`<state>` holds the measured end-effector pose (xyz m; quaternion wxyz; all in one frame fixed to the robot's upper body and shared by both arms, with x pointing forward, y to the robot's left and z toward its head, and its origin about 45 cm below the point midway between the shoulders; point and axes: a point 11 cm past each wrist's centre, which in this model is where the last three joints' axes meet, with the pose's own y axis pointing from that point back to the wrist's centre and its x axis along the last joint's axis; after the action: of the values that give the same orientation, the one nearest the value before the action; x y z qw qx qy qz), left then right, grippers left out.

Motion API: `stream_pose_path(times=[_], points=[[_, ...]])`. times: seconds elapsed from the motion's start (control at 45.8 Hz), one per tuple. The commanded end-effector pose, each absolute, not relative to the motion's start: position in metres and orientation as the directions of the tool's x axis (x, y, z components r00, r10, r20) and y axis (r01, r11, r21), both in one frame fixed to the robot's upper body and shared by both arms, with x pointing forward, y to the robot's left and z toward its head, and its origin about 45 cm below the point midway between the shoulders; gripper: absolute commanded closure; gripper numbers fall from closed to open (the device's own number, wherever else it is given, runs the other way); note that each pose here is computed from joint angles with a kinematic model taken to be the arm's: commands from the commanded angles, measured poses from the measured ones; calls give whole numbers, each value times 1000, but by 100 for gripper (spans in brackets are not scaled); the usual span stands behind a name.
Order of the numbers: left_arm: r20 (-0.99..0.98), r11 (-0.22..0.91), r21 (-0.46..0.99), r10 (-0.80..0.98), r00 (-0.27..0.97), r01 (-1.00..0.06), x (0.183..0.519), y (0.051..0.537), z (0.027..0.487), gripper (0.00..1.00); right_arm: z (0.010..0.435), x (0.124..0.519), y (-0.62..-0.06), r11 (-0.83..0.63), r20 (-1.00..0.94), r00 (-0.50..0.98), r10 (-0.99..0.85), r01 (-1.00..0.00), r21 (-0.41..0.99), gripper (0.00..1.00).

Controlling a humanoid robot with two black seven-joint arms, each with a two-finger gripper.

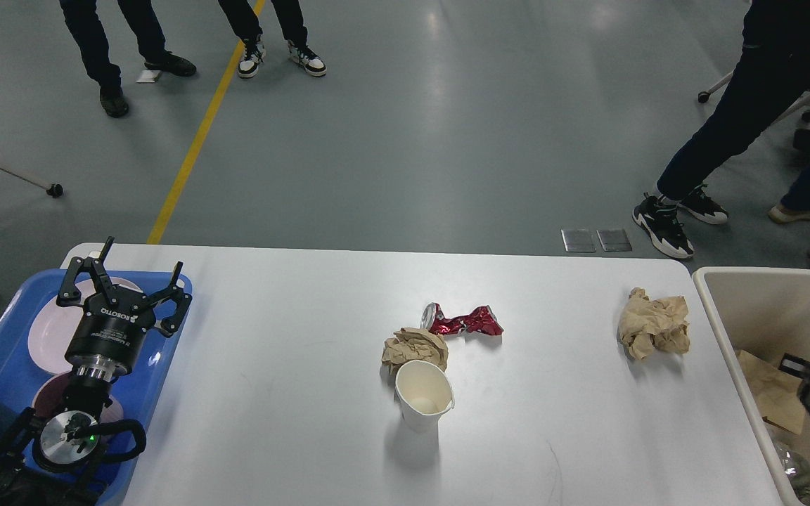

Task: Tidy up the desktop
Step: 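Lift the silver foil and drop it into the white bin, then raise the right gripper from the bin over the tan cloth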

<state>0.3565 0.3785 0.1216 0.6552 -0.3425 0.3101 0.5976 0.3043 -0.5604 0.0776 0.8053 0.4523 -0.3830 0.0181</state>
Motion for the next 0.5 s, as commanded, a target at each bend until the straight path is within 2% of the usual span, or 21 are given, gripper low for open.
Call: stream_pose_path(times=[0.0,0.349,0.393,0.458,0.48], points=[[-816,51,-78,571,93,-996,357,378,122,4,47,286,-547,592,644,711,-282,-399,700,100],[-816,51,-78,571,93,-996,357,378,122,4,30,271,-539,584,641,702,-311,-391,712,100],[-816,51,-78,571,93,-996,357,378,122,4,31,272,-539,586,646,699,-306,-396,706,72],[-816,50,-78,570,93,-996,357,379,122,4,34,277,-539,597,677,680,-281,-429,678,11],[-816,50,-78,570,93,-996,357,379,122,4,35,278,-539,602,693,669,-270,-445,663,0]])
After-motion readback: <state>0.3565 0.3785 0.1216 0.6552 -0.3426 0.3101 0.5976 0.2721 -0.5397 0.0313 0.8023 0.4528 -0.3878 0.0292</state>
